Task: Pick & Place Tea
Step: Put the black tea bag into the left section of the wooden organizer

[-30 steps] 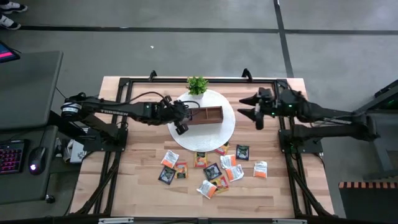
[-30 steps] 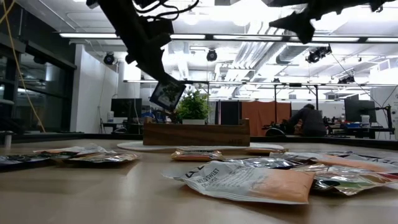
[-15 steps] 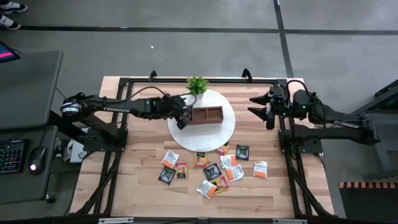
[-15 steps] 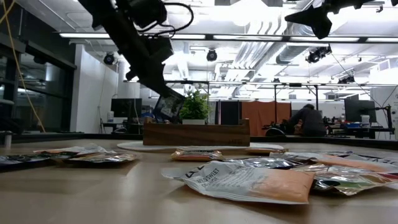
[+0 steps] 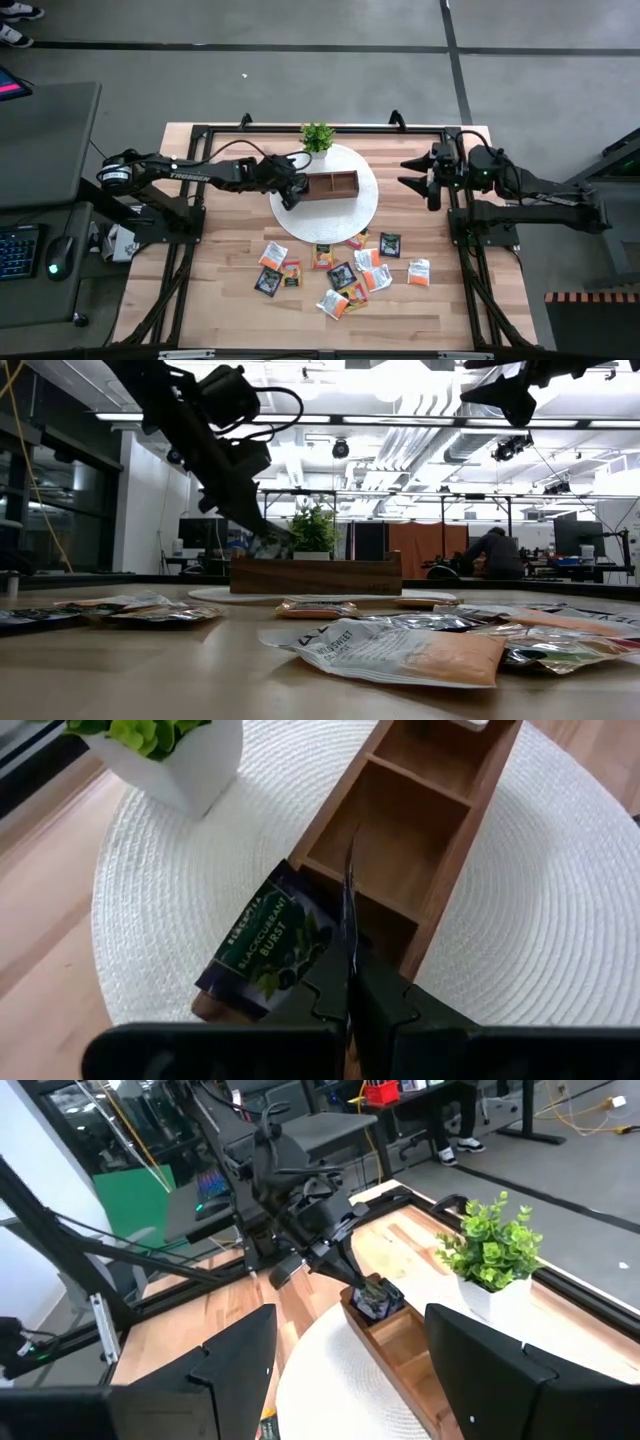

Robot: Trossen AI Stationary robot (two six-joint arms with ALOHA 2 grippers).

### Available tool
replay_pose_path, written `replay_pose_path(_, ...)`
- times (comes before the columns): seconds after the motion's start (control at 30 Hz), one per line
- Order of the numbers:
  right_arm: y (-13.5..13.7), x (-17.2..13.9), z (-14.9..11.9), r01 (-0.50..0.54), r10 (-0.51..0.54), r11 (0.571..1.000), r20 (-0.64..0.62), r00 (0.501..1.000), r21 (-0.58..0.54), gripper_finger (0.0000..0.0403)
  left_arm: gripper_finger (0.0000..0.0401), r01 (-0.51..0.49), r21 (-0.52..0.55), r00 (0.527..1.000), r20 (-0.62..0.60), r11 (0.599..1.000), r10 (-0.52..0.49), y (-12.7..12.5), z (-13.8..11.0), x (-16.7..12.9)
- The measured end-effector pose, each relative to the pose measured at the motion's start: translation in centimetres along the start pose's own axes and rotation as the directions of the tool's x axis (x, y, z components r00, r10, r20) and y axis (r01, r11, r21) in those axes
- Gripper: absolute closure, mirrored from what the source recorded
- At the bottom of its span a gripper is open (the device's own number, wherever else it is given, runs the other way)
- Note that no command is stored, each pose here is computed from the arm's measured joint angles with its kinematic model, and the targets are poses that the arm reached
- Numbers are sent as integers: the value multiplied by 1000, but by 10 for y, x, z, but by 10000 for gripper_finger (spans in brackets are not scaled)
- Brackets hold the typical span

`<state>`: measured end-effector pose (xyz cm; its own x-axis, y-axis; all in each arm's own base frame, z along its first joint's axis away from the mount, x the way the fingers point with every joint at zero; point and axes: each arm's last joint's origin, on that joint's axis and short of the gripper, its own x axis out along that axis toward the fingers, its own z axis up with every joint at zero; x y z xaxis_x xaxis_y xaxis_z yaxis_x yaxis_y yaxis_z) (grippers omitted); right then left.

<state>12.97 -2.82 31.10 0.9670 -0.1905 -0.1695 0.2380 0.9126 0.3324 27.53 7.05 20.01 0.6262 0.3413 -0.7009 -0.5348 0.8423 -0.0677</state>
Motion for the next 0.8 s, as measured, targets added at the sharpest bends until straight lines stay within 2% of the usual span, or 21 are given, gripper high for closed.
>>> replay_pose_path(0.2,0,0,-1,-3,3,1000,-11,1000,0,153,401,-11,21,999,-42,1000,12,2,-5,8)
replay_pose_path(0.3,0,0,-1,-2,2,1000,-11,1000,0,153,401,26,1,999,-35,1000,-26,3,-8,10)
replay_pose_path(0.47,0,0,-1,-2,2,1000,-11,1000,4,153,401,-33,-70,999,-34,997,31,11,-14,13)
replay_pose_path(0.57,0,0,-1,-2,2,1000,-11,1000,3,153,395,-50,-71,998,-45,996,47,15,-14,13)
replay_pose_path(0.67,0,0,-1,-2,2,1000,-11,1000,2,153,374,-38,-47,998,-44,998,36,16,-13,13)
replay_pose_path(0.8,0,0,-1,-1,1,1000,-12,1000,-3,153,319,3,1,999,-36,1000,-3,14,-11,13)
